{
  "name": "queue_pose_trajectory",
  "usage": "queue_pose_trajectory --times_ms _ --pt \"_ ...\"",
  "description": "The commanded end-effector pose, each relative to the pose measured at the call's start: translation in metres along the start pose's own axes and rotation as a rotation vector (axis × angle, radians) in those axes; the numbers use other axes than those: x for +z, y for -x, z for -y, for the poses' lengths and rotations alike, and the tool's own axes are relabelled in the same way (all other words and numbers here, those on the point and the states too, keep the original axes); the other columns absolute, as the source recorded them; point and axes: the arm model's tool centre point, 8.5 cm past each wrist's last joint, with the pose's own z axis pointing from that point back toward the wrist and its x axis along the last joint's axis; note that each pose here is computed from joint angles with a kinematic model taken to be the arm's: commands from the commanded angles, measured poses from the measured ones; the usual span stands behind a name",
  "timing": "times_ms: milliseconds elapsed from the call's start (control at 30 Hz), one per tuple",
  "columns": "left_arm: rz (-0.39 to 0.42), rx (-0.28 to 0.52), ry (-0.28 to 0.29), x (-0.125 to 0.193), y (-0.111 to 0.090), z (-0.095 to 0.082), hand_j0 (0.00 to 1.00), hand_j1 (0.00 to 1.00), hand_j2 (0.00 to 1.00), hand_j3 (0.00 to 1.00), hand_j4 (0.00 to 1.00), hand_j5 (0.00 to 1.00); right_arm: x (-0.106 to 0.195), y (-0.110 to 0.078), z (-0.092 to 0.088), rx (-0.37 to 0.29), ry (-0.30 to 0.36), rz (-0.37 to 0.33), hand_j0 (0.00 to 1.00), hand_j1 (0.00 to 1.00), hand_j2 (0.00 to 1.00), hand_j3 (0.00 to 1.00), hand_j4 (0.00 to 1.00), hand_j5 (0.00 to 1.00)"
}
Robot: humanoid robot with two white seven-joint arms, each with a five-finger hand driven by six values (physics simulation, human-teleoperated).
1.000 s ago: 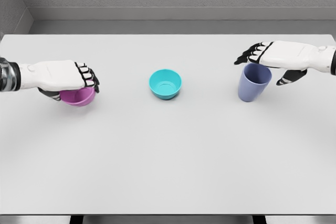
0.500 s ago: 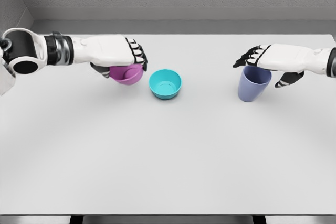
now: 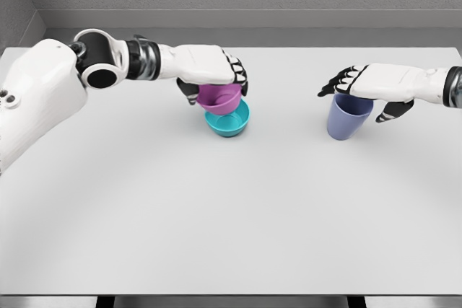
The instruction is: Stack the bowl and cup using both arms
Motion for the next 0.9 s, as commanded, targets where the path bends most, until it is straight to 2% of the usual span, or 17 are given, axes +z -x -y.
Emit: queue_pose_trajectory --times_ms 0,300,633,700,867 --pt "0.011 0.002 0.005 -0.007 -0.004 -0.001 0.59 0.59 0.59 0.59 0.59 0.59 0.000 0.002 -0.001 -0.009 0.002 -0.004 1.00 1.00 1.00 1.00 1.00 1.00" --pt "0.024 -0.030 0.033 -0.020 -0.012 -0.001 0.60 0.60 0.60 0.60 0.60 0.60 -0.001 0.005 -0.003 -0.023 0.002 -0.011 1.00 1.00 1.00 1.00 1.00 1.00" --pt "0.001 -0.020 0.070 -0.021 -0.006 0.009 0.62 0.62 0.62 0.62 0.62 0.62 -0.006 0.004 0.001 -0.008 0.004 -0.009 1.00 1.00 1.00 1.00 1.00 1.00" --pt "0.002 -0.021 0.070 -0.022 -0.006 0.009 0.66 0.66 0.66 0.66 0.66 0.66 -0.009 0.007 -0.002 -0.026 0.003 -0.014 1.00 1.00 1.00 1.00 1.00 1.00" --pt "0.006 -0.019 0.068 -0.025 -0.007 0.008 0.75 0.75 0.75 0.75 0.75 0.75 -0.011 0.007 -0.004 -0.020 -0.010 -0.014 1.00 1.00 1.00 1.00 1.00 1.00"
